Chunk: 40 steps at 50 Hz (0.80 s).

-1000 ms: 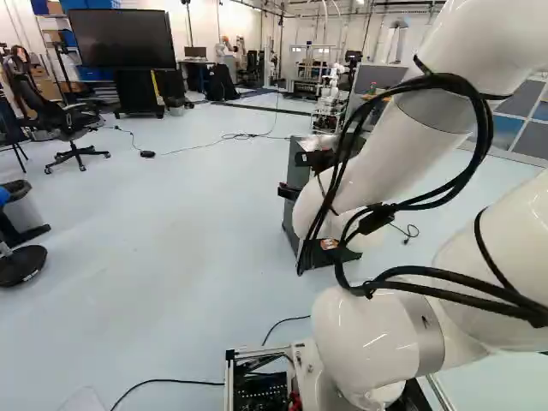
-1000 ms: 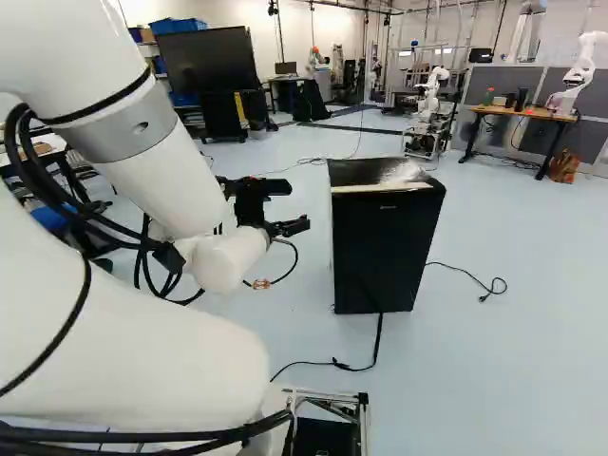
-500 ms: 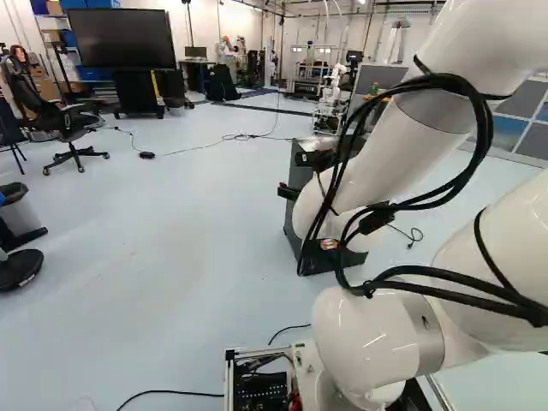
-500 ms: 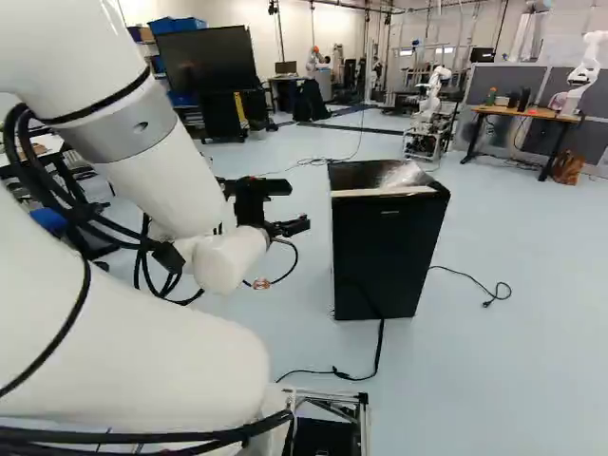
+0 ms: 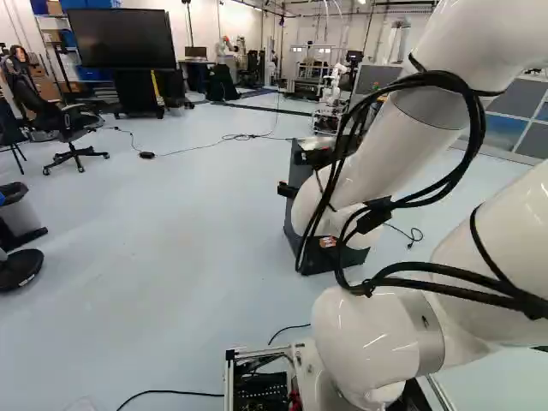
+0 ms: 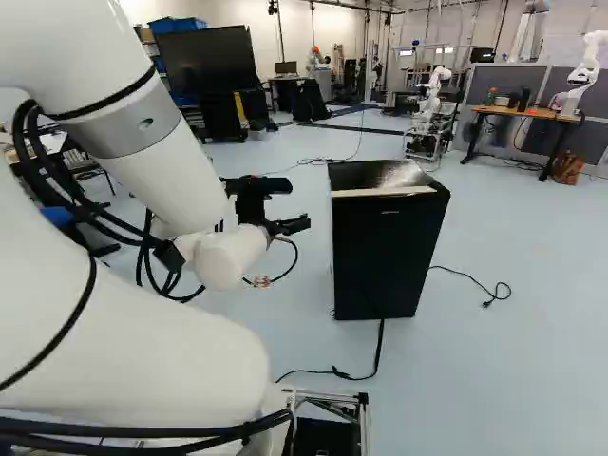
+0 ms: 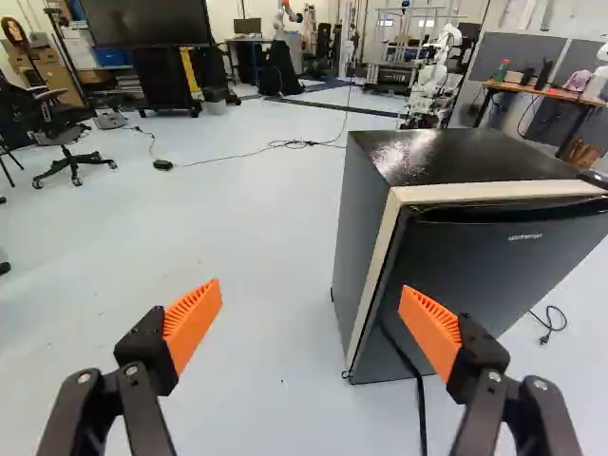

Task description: Grab a drink from the fridge

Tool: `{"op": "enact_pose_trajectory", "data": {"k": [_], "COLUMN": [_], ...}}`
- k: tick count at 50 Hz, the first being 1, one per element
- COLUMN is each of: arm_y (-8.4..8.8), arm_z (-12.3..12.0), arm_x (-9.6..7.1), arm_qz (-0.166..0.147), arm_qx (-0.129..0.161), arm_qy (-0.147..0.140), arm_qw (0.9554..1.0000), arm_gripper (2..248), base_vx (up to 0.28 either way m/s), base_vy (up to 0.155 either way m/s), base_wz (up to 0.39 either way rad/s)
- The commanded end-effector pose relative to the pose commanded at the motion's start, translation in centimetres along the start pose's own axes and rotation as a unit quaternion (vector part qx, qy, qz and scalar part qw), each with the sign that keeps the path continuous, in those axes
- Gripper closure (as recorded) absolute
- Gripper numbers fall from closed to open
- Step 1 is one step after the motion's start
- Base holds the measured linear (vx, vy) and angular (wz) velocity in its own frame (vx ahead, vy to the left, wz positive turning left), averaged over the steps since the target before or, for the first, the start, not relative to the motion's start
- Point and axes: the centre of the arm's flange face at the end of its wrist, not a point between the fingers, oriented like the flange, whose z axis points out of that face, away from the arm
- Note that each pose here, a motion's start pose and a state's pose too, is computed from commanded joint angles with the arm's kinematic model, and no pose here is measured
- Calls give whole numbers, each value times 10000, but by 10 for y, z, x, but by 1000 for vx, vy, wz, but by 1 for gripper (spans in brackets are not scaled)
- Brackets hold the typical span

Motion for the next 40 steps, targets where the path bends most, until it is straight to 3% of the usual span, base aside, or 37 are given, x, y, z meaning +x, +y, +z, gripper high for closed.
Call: {"op": "enact_pose_trajectory", "data": {"k": [22,40], "arm_y": [-8,-12], "arm_z": [30,49], "arm_x": [3,-5], "arm_qz": [186,435], "arm_qx": [-133,-444], "arm_qy": [-216,-321], "arm_qw": [9995,9975], "arm_gripper": [3,3], "base_vx": [0,0], "base_vy": [0,0], "base_wz": [0,0]}}
